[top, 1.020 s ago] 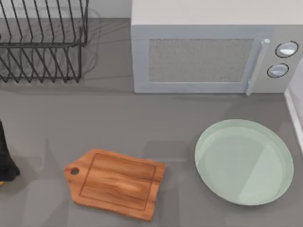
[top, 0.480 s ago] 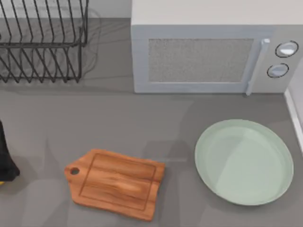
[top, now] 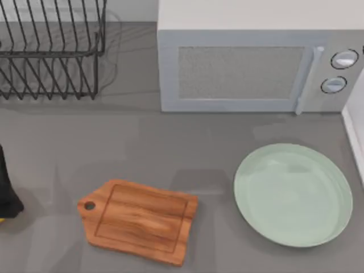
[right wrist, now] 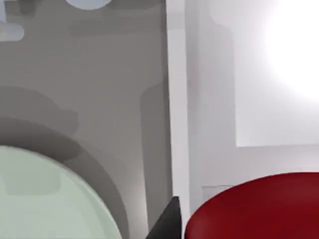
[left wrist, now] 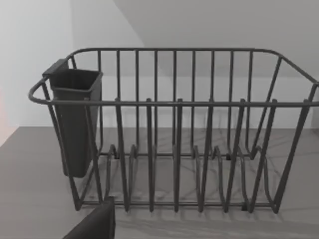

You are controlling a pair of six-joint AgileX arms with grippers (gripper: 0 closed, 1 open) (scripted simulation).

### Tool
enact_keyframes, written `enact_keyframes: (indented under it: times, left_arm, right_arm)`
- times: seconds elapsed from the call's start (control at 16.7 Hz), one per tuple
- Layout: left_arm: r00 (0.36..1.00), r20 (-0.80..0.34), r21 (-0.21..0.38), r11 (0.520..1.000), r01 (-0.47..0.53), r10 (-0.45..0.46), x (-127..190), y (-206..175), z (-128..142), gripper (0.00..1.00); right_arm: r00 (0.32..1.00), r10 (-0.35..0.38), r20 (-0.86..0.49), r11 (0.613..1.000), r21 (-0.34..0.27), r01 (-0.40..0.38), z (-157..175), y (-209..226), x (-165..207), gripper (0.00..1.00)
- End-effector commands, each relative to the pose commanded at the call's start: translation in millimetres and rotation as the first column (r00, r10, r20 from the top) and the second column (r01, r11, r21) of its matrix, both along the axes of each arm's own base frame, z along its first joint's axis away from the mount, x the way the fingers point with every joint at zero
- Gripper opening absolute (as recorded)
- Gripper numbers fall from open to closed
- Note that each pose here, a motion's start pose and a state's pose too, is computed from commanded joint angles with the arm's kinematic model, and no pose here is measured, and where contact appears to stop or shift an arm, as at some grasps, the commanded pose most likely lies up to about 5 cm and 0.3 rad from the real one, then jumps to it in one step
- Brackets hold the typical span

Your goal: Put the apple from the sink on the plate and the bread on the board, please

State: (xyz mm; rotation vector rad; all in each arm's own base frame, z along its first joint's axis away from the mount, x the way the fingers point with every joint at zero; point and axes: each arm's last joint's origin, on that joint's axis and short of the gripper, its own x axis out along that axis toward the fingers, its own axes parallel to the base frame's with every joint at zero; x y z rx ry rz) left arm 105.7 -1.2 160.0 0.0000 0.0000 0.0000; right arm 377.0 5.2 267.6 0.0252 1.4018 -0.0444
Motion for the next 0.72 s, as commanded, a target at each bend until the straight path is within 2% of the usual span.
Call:
enact_keyframes:
  times: [0.18, 0.36, 0.72]
  left_arm:
    - [1.0, 0.0, 0.0, 1.0, 0.0, 0.0, 0.0, 0.0, 0.0, 1.0]
    - [1.0, 0.0, 0.0, 1.0, 0.0, 0.0, 0.0, 0.0, 0.0, 1.0]
    - [1.0, 0.0, 0.0, 1.0, 0.0, 0.0, 0.0, 0.0, 0.0, 1.0]
  right_arm:
    - [1.0, 0.007, 0.007, 1.0, 0.019, -0.007, 13.6, 40.2, -24.2, 0.0]
    - [1.0, 0.02, -0.008, 0.999, 0.039, -0.02, 13.8, 78.4, -45.0, 0.0]
    - [0.992, 0.037, -0.118, 0.999, 0.034, -0.033, -20.2, 135.7, -72.0, 0.0]
